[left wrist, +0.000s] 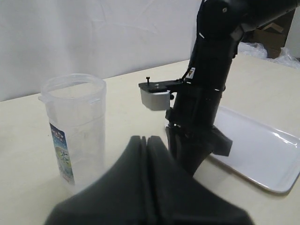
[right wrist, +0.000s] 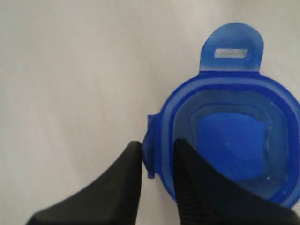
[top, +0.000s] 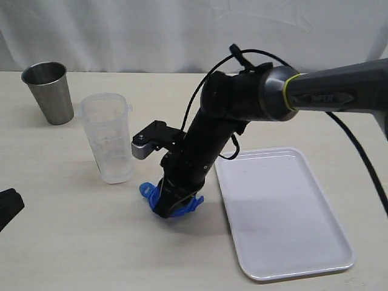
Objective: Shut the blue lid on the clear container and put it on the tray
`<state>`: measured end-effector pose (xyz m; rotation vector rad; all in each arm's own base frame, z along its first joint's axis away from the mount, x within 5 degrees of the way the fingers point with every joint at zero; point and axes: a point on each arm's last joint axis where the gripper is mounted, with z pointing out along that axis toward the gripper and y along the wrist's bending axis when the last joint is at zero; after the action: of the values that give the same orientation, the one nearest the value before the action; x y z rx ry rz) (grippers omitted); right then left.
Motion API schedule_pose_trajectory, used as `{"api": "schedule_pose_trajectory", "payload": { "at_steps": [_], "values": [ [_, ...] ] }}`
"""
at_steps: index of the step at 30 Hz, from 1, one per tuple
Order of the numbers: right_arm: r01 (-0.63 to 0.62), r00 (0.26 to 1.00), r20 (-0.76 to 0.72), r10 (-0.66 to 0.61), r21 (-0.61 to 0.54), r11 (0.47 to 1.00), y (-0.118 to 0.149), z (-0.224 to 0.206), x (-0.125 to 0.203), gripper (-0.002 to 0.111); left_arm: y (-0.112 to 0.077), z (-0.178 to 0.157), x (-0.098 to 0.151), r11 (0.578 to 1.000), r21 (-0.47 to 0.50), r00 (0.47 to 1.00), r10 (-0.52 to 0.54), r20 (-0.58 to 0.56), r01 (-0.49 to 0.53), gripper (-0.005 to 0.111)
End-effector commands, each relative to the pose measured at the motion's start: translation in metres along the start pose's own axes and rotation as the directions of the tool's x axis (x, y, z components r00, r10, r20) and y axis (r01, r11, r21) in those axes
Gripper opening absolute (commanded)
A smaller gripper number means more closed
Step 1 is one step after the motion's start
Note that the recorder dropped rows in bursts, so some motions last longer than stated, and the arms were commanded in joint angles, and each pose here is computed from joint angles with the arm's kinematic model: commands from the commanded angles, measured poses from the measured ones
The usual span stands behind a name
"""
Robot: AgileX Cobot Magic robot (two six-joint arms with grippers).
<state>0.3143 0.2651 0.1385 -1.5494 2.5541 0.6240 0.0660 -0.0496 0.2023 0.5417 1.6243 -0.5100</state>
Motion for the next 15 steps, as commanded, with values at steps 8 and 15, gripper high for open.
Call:
{"api": "schedule_pose_trajectory", "payload": {
  "at_steps": [8, 15],
  "values": [
    [0.110, 0.994, 0.001, -0.111, 0.087, 0.990, 0.011, -0.008, -0.007, 0.037, 0.000, 0.000, 0.002, 1.000, 0.004, 1.000, -0.019, -0.012, 0.019, 0.000],
    [0.353, 0.930, -0.211, -0.301, 0.282, 0.892, 0.048, 0.018, -0.012, 0.037, 0.000, 0.000, 0.002, 1.000, 0.004, 1.000, -0.019, -0.012, 0.019, 0.000]
  ]
}}
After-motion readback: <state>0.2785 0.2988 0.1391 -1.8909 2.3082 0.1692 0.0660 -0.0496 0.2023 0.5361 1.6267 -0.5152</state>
